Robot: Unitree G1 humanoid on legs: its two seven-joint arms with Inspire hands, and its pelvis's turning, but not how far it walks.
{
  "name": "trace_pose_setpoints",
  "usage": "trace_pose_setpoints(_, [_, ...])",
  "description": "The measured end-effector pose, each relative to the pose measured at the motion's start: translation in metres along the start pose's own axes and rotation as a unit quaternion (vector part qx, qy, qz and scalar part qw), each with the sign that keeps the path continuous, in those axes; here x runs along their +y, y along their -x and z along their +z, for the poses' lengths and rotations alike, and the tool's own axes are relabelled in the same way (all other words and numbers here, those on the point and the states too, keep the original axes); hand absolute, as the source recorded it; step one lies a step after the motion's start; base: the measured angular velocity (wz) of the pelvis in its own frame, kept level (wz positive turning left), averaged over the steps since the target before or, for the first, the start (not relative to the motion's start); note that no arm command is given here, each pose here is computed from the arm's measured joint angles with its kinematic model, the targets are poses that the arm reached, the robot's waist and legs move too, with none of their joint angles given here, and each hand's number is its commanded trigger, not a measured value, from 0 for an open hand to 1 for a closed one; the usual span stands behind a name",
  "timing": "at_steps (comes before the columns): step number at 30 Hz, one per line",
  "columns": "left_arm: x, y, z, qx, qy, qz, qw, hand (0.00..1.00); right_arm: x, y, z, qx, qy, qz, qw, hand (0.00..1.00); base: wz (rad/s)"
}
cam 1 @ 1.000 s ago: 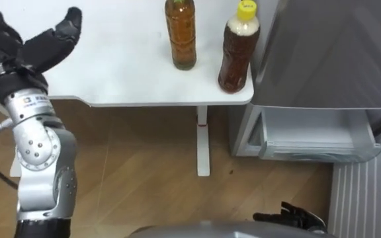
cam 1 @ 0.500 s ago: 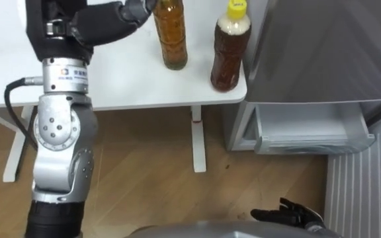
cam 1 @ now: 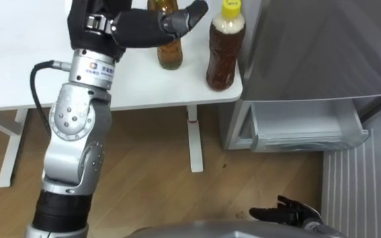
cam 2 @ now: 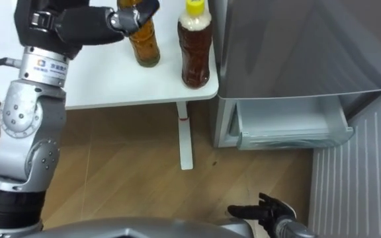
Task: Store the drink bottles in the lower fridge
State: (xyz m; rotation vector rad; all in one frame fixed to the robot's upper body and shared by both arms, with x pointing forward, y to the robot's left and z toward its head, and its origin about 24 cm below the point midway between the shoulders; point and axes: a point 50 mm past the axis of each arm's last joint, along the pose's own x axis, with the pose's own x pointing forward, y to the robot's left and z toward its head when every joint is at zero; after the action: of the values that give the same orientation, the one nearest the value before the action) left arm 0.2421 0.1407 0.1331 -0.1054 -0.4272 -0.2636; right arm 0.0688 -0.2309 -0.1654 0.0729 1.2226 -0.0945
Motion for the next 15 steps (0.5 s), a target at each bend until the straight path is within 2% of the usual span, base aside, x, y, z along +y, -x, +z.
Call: trace_pose_setpoints(15, [-0.014,0.0,-0.007,0.027,0.013,-0.045,0.999,0.0,0.002,-0.001,0.004,-0.001,0.019,-0.007,1.0,0.0,-0.03])
